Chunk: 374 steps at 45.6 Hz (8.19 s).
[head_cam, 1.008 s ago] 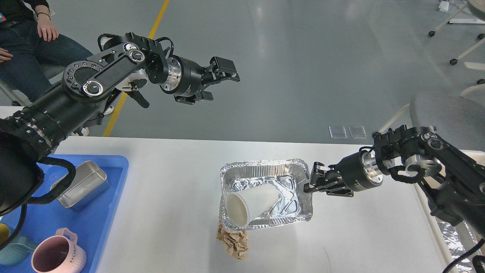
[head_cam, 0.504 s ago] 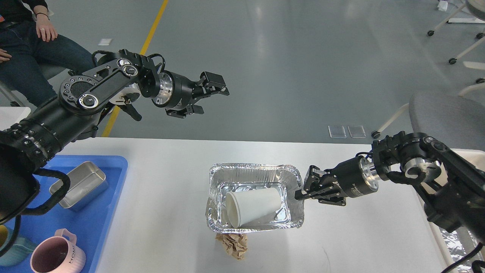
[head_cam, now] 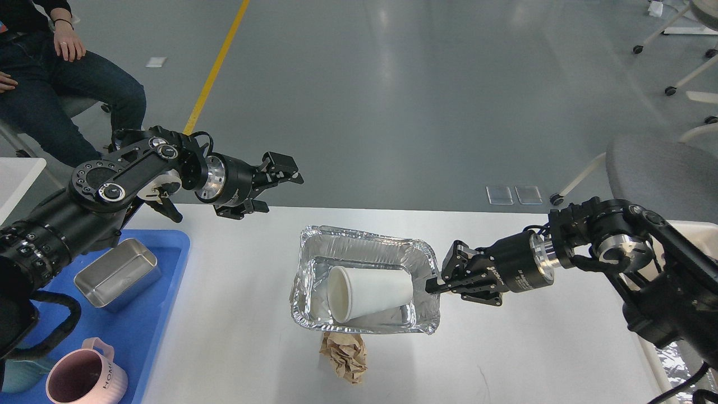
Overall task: Tidy desktop
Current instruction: 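Raise the left gripper away from the foil tray, then reach the left gripper toward the crumpled brown paper, then grasp the crumpled brown paper with the left gripper, then lift the crumpled paper with the left gripper and carry it over the tray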
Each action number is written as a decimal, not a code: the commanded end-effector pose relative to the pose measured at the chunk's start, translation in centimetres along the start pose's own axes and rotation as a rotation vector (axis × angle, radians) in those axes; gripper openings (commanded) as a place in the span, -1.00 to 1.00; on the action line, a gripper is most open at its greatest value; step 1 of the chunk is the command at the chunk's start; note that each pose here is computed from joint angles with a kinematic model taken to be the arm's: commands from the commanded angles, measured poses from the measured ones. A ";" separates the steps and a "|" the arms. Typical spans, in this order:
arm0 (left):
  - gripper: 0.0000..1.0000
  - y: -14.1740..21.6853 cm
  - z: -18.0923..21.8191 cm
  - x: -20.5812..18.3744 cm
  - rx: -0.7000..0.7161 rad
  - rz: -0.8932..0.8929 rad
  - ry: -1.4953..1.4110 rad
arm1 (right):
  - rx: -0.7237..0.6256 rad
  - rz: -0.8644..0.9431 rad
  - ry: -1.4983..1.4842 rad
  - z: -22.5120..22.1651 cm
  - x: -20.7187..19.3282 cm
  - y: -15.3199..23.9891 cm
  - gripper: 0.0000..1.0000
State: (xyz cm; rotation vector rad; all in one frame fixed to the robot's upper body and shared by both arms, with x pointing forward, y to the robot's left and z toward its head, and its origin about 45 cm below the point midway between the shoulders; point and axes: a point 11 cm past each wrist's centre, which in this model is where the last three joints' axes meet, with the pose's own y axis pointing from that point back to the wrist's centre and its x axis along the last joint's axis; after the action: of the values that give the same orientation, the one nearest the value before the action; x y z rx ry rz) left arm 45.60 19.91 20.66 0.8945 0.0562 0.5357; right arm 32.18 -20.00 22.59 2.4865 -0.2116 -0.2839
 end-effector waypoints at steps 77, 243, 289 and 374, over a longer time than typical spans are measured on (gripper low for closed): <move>0.94 36.0 -22.8 5.1 0.066 0.325 0.107 | -0.023 0.063 0.015 1.8 -1.2 2.4 -1.00; -0.62 -10.0 -4.5 -19.6 0.011 -0.425 -0.474 | -0.048 0.130 -0.044 4.6 -0.7 4.8 -1.00; -1.00 1.8 -10.3 -7.0 0.055 -0.218 -0.422 | -0.067 0.136 -0.050 5.3 -0.8 4.6 -1.00; -1.00 9.2 15.9 -0.4 -0.233 -0.074 -0.696 | -0.049 0.125 -0.029 4.3 -1.1 2.3 -1.00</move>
State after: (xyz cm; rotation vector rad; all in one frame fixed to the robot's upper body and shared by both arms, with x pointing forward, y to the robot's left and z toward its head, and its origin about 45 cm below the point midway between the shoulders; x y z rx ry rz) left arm 46.00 15.37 39.73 0.7917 -0.6073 0.1984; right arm 29.82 -24.22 20.67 2.4040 -0.3687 -0.2740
